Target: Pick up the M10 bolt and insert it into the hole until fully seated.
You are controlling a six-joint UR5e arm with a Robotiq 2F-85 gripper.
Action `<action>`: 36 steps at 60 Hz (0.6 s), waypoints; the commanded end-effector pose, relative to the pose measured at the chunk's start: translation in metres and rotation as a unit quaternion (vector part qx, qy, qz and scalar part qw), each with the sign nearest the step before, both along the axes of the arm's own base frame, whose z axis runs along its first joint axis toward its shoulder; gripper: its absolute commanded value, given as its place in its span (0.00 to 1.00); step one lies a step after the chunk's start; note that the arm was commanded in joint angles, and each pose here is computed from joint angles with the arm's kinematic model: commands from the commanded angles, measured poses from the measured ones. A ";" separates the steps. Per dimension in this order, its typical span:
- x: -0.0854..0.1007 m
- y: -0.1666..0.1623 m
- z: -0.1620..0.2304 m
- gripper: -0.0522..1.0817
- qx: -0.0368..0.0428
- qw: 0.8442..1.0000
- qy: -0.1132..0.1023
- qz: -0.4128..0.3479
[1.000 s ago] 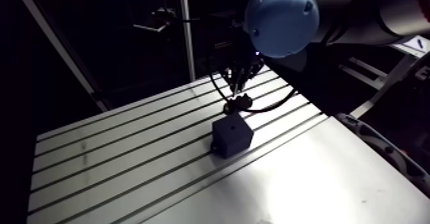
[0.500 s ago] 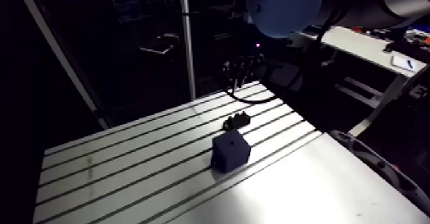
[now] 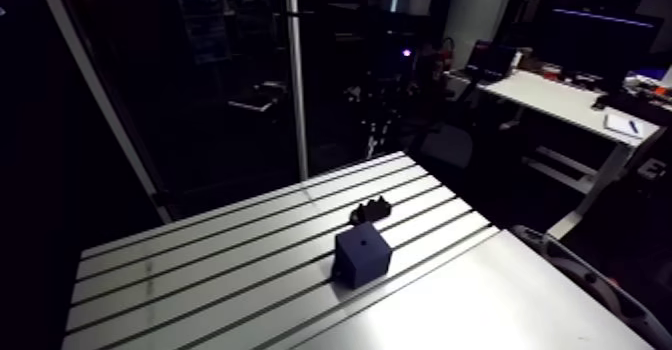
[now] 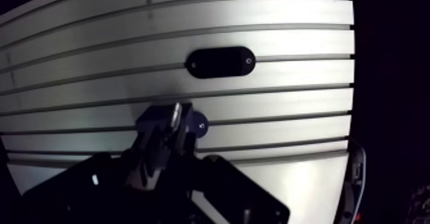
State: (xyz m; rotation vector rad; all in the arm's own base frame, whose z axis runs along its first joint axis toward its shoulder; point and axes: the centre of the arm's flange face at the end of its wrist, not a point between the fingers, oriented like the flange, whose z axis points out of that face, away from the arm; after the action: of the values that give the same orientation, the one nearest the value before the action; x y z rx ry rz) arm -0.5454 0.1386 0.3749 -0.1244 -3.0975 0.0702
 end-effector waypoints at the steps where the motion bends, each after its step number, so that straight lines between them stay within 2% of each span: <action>1: 0.002 -0.017 0.022 1.00 -0.020 0.999 -0.045 0.000; 5: 0.000 -0.026 0.026 1.00 -0.021 0.998 -0.053 0.002; 14: -0.001 -0.031 0.024 1.00 -0.013 0.998 -0.057 -0.001; 23: -0.003 -0.030 0.011 1.00 -0.018 0.998 -0.065 -0.002; 36: -0.003 -0.030 0.009 1.00 -0.015 0.998 -0.067 -0.001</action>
State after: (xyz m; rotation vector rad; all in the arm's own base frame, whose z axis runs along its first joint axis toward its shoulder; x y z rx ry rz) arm -0.5485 0.1090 0.3885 -0.1391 -3.2209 0.1187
